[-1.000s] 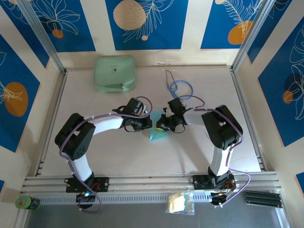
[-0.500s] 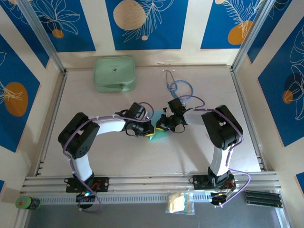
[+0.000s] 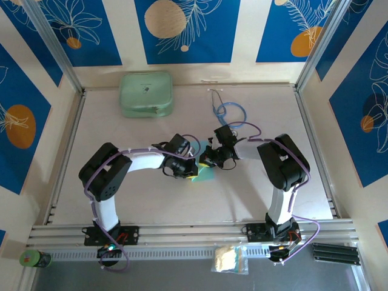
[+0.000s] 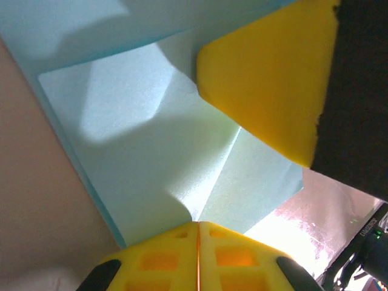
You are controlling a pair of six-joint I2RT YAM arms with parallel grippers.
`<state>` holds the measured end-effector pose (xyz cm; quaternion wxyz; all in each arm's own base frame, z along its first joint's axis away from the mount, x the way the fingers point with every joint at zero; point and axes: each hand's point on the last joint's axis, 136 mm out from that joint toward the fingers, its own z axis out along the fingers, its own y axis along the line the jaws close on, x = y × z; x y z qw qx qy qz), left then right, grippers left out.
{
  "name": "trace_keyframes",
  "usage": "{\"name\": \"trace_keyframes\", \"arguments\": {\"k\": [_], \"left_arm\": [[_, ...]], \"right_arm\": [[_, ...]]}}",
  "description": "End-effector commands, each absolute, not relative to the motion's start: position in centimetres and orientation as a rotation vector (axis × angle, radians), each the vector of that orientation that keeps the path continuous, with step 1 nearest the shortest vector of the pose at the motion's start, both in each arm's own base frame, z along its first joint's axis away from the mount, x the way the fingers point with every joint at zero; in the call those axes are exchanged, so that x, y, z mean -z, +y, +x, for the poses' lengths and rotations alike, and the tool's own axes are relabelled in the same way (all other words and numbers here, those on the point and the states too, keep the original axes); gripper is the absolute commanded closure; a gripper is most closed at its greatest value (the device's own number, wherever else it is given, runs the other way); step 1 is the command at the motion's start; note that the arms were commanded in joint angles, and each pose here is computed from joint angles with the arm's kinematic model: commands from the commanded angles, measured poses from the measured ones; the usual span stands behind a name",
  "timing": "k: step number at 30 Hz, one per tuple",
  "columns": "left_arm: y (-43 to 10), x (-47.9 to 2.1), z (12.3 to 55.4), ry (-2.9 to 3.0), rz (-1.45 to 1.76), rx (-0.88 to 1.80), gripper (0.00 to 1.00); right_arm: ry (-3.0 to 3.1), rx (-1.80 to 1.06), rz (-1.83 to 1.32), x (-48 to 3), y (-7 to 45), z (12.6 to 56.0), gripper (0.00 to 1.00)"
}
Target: Fold a paper plane with a square sheet of paper (pick it up from the middle)
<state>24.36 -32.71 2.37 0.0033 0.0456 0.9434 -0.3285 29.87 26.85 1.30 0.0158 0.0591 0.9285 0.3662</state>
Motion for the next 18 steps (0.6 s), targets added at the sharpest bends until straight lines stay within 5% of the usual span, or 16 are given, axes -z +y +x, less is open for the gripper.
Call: {"name": "trace_keyframes", "arguments": {"k": [1, 18], "left_arm": [[-32.4, -1.7, 23.8, 2.991, 0.184, 0.969, 0.91], [-29.9, 0.5, 20.3, 3.102, 0.178, 0.863, 0.93]], "right_arm": [[3.083, -0.888, 0.323, 3.7, 24.0, 26.9, 1.00], [3.090, -0.870, 0.334, 3.9, 23.6, 27.0, 1.00]]}}
